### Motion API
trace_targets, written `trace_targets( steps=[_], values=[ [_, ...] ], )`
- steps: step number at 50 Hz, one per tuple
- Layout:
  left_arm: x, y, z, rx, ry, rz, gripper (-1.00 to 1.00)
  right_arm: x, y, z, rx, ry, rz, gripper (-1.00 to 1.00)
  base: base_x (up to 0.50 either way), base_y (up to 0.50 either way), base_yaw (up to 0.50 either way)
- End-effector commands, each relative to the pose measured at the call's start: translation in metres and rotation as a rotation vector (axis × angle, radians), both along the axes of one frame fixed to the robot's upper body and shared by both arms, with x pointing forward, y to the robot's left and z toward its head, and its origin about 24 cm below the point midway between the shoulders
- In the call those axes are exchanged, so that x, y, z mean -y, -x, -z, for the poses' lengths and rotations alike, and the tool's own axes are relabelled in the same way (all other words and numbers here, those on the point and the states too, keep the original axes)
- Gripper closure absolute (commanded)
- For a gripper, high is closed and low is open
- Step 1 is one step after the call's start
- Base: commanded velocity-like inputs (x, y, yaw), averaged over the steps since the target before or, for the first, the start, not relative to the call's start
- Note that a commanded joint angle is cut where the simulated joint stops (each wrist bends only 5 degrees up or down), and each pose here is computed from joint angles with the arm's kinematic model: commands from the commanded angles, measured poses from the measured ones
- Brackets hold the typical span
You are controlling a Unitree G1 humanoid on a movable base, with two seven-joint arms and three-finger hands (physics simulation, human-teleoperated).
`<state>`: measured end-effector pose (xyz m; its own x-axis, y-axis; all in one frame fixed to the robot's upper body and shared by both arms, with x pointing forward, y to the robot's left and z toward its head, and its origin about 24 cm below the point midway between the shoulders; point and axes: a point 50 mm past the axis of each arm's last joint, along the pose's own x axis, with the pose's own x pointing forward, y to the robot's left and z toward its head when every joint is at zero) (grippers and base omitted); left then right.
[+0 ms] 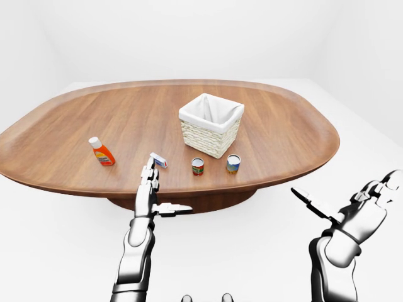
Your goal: Pick up the alphabet soup and the cream cheese box, and put them in the basket.
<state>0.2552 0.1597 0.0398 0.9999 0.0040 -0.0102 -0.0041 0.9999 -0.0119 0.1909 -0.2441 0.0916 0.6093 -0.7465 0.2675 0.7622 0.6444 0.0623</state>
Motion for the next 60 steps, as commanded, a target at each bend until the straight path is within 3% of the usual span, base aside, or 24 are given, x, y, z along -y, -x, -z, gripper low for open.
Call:
trace_targets(
  steps=[1, 31, 60],
  values=[
    [0.0001, 0.0002, 0.0002, 0.000, -0.001, 0.001, -1.00, 0.0034, 0.0063, -0.0051, 0.007, 0.025, 0.034, -1.00, 0.00, 0.00, 0.00],
    [-0.0002, 0.0002, -0.0011, 0.001, 0.008, 0.000, -1.00, -0.0020, 0.0025, -0.0042, -0.023, 0.030, 0.009, -1.00, 0.00, 0.00, 0.00],
    [-0.0022, -0.0027, 0.0004, 0.000, 0.015, -0.016, -1.00, -0.0017, 0.0021, -0.0032, -0.028, 0.034, 0.010, -1.00, 0.24, 0.00, 0.00]
  ],
)
